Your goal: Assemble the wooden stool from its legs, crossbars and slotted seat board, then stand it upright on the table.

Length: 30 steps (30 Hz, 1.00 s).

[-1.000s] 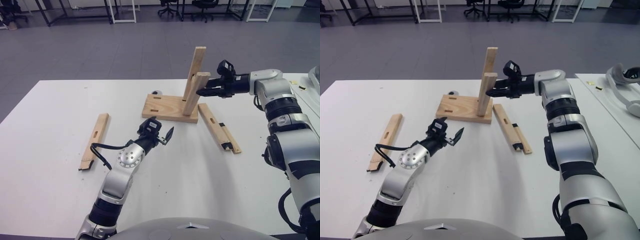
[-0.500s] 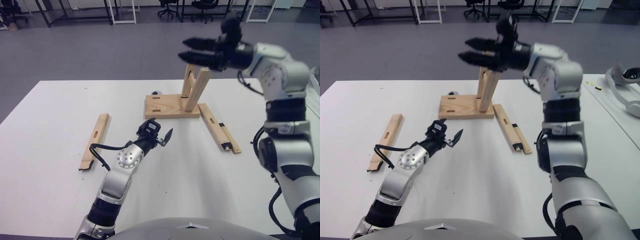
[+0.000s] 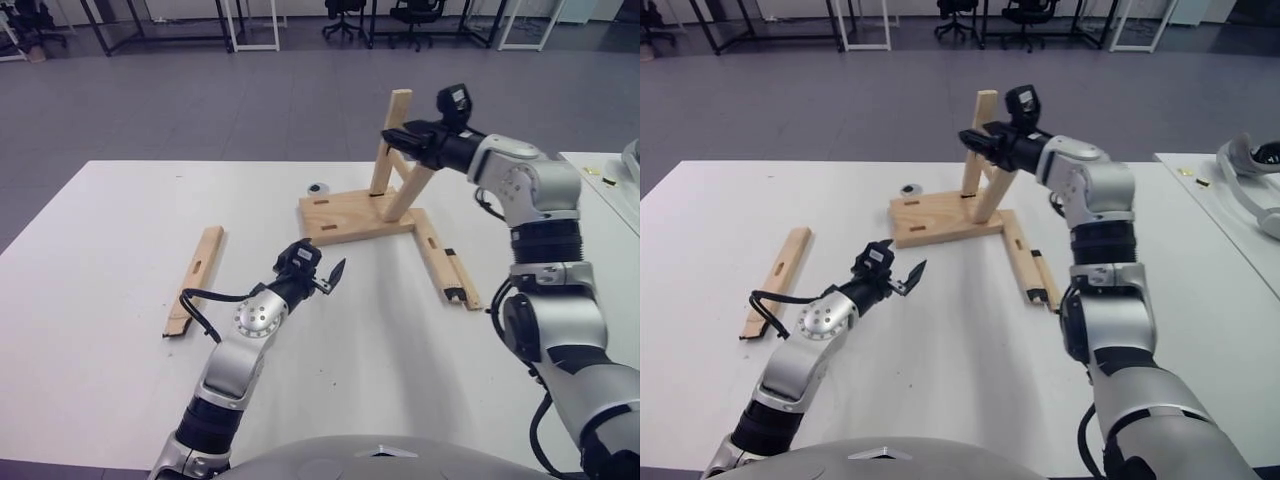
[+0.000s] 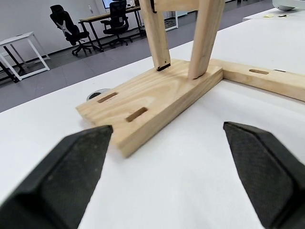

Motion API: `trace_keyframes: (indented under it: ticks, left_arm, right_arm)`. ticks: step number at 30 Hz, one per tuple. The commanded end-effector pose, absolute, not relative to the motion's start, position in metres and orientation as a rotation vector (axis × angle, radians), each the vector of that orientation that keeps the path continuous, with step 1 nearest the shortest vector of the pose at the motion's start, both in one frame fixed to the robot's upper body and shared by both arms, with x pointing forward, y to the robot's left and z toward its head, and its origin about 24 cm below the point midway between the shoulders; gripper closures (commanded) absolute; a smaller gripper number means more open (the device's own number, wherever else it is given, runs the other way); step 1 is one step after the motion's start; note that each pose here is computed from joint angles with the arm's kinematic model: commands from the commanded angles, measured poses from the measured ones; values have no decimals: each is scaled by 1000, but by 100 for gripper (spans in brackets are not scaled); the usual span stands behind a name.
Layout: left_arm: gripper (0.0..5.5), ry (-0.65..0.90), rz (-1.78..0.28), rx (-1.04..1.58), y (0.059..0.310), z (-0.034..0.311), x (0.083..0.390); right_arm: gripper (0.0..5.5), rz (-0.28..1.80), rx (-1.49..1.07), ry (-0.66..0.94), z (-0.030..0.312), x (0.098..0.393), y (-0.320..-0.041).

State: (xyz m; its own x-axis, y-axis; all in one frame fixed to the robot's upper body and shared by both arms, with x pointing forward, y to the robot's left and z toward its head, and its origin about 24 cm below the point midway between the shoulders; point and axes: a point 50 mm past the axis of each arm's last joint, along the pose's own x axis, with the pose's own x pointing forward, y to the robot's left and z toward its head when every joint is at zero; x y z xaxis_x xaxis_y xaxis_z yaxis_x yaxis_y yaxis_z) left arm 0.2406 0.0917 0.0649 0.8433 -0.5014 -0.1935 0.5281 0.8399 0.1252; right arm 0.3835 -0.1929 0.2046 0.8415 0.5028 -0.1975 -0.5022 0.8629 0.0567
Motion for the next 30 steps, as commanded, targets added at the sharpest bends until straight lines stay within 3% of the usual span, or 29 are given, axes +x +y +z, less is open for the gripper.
trace_keyframes:
  ticks: [1, 3, 7, 12, 20, 30]
  left_arm:
    - [120, 152, -547, 179, 92, 65, 240]
    - [120, 154, -549, 180, 92, 65, 240]
    - [120, 154, -559, 184, 93, 65, 240]
    - [120, 158, -565, 189, 94, 65, 240]
    - [120, 161, -572, 191, 92, 63, 239]
    - [120, 166, -565, 179, 87, 60, 235]
  right_arm:
    - [244, 413, -69, 179, 227, 396, -225]
    - [244, 473, -68, 121, 243, 400, -215]
    - [244, 651, -40, 103, 240, 398, -183]
    - [244, 746, -62, 242, 198, 383, -178]
    - [244, 819, -43, 623, 91, 343, -153]
    - [244, 846, -21, 748, 79, 336, -147]
